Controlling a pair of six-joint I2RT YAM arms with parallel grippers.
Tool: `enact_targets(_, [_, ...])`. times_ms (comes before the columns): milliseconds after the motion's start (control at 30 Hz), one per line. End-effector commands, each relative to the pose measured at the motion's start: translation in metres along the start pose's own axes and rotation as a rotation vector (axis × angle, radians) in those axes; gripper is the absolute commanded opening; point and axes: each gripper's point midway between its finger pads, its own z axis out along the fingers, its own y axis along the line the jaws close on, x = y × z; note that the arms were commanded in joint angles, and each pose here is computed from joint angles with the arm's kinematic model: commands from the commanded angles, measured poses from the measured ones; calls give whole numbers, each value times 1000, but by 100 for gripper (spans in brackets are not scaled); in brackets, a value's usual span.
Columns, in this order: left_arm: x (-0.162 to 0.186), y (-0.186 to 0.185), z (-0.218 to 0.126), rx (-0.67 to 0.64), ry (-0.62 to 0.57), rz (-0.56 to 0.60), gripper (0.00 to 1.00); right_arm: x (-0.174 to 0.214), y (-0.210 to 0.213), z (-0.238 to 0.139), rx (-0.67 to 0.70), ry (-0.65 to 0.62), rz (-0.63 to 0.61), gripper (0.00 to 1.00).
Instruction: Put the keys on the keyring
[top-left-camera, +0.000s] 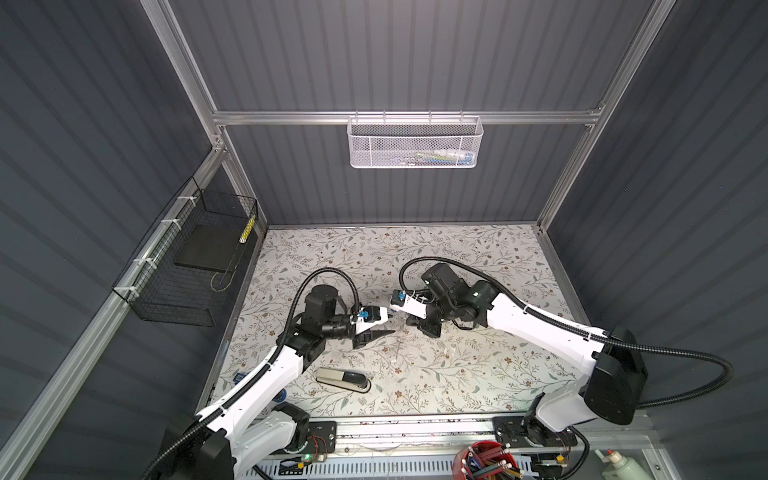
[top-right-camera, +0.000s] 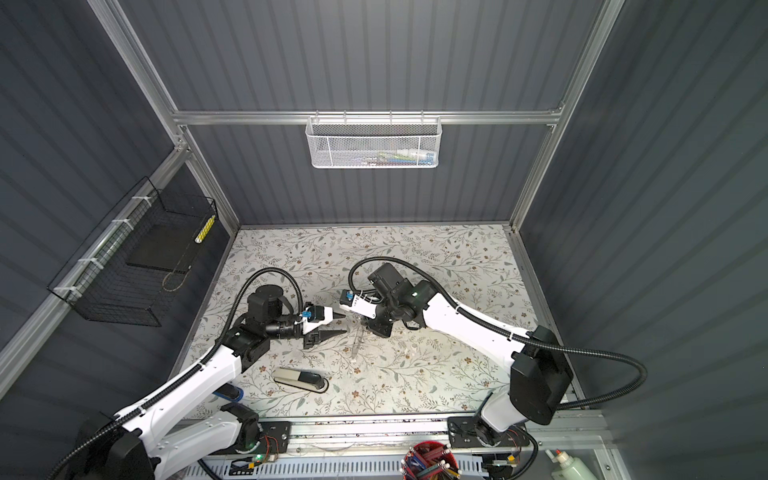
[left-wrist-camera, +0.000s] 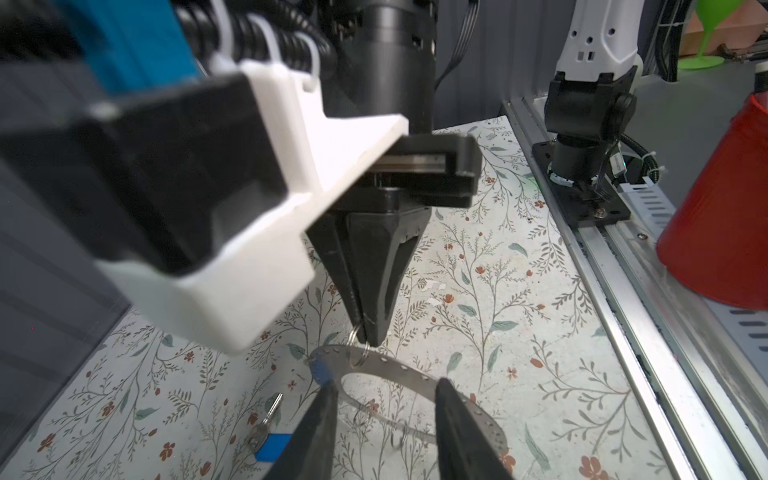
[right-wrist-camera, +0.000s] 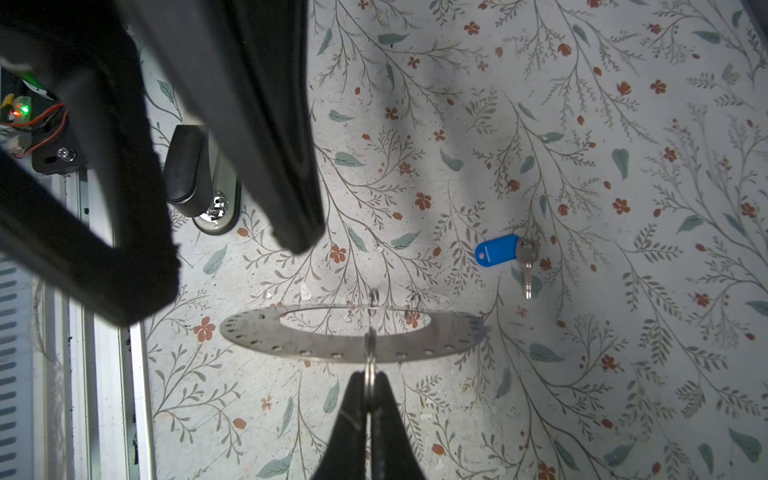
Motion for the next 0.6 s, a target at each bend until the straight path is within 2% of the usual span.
enact_targets(0, [-5, 3, 7, 8, 13, 49, 40, -9, 3, -7, -8, -52, -27, 7])
enact_targets(300, [-3, 16, 14, -61, 28, 49, 38, -9, 11, -6, -50, -69, -26, 7])
enact_targets(567, [-3, 12, 16, -56, 4, 11, 38, -11, 14, -6, -59, -90, -32, 7])
